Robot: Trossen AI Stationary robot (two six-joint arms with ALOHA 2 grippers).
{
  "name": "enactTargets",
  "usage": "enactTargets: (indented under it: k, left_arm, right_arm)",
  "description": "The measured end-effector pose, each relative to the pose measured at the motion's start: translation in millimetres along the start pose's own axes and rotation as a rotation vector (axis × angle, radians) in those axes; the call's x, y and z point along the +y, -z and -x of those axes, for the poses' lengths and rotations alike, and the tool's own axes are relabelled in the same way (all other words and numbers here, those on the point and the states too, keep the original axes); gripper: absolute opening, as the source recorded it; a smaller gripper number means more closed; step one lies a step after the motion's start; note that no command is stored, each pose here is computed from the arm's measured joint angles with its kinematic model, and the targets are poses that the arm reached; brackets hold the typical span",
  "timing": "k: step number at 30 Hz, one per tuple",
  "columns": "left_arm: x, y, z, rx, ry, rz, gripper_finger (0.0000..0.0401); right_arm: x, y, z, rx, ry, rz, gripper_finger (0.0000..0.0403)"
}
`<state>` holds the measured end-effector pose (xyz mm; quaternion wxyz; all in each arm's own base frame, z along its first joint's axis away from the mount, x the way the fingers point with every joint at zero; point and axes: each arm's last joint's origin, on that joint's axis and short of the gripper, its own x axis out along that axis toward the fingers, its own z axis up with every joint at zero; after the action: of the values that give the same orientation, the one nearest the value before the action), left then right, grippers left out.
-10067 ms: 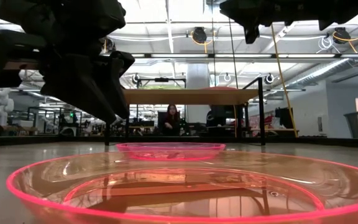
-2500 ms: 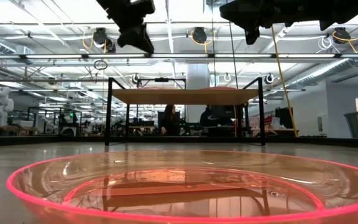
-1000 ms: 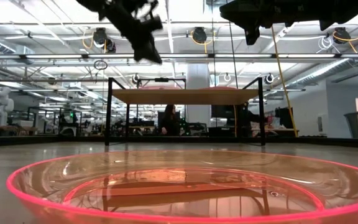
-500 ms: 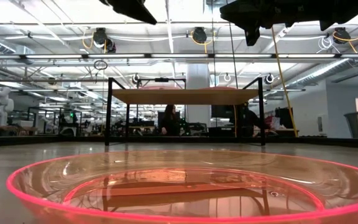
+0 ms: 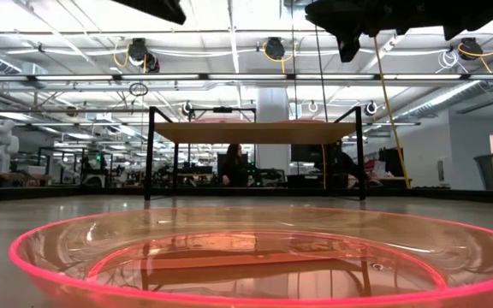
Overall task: Place and stack plates onto a shelf
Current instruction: Stack the orange plate on top of the pink plate on the shelf
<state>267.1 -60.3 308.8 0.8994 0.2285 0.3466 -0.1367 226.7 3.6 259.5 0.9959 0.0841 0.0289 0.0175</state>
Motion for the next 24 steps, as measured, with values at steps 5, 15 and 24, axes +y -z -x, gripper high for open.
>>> enactTargets:
  k: [5, 15, 24]
  left_arm:
    - [-20, 6, -11, -0.064, 0.020, 0.022, 0.0095]
    - [-28, 33, 8, -0.405, -0.079, 0.122, 0.0095]
    - [-37, 67, 18, -0.657, -0.199, 0.213, 0.0095]
  right_arm:
    - [10, 11, -3, 0.078, -0.037, 0.015, 0.0058]
    - [39, 45, -21, 0.206, -0.036, 0.052, 0.0058]
    - [58, 82, -38, 0.288, -0.044, 0.043, 0.0058]
